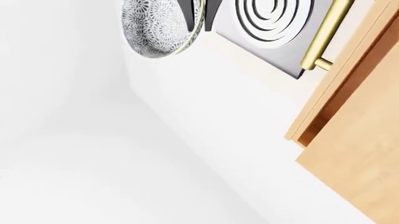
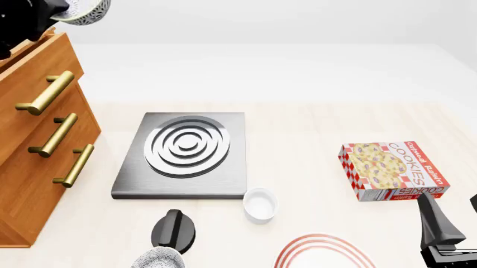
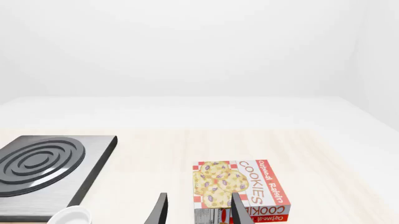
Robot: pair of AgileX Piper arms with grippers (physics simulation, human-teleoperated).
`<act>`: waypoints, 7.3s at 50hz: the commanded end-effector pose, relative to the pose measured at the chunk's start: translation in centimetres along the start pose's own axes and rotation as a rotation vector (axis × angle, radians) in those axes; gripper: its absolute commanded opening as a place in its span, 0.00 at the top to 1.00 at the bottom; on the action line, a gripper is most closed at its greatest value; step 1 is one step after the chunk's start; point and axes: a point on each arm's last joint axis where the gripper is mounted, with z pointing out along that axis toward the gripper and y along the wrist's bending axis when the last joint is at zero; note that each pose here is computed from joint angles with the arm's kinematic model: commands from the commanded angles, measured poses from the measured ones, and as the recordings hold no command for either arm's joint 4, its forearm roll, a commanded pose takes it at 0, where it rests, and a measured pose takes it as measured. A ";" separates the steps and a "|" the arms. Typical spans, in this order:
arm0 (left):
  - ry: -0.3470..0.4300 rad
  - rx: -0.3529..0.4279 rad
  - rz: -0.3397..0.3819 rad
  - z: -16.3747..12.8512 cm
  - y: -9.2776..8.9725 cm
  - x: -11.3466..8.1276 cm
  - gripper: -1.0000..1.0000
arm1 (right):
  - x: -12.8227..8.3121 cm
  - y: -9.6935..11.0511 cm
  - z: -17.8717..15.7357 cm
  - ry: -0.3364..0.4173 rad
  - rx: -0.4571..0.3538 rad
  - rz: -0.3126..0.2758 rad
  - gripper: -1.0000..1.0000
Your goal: Pick the akita bowl on the wooden cabinet and place it on the plate.
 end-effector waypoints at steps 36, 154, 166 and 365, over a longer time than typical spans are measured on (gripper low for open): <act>0.165 0.072 0.053 -0.3 -1.4 4.7 1.00 | 0.0 0.0 0.0 0.000 0.000 0.000 0.00; 0.622 0.360 0.309 -4.2 -7.6 17.7 1.00 | 0.0 0.0 0.0 0.000 0.000 0.000 0.00; 0.679 0.357 0.335 -4.5 -7.3 19.5 1.00 | 0.0 0.0 0.0 0.000 0.000 0.000 0.00; 1.055 0.193 0.445 -4.3 -3.4 37.3 1.00 | 0.0 0.0 0.0 0.000 0.000 0.000 0.00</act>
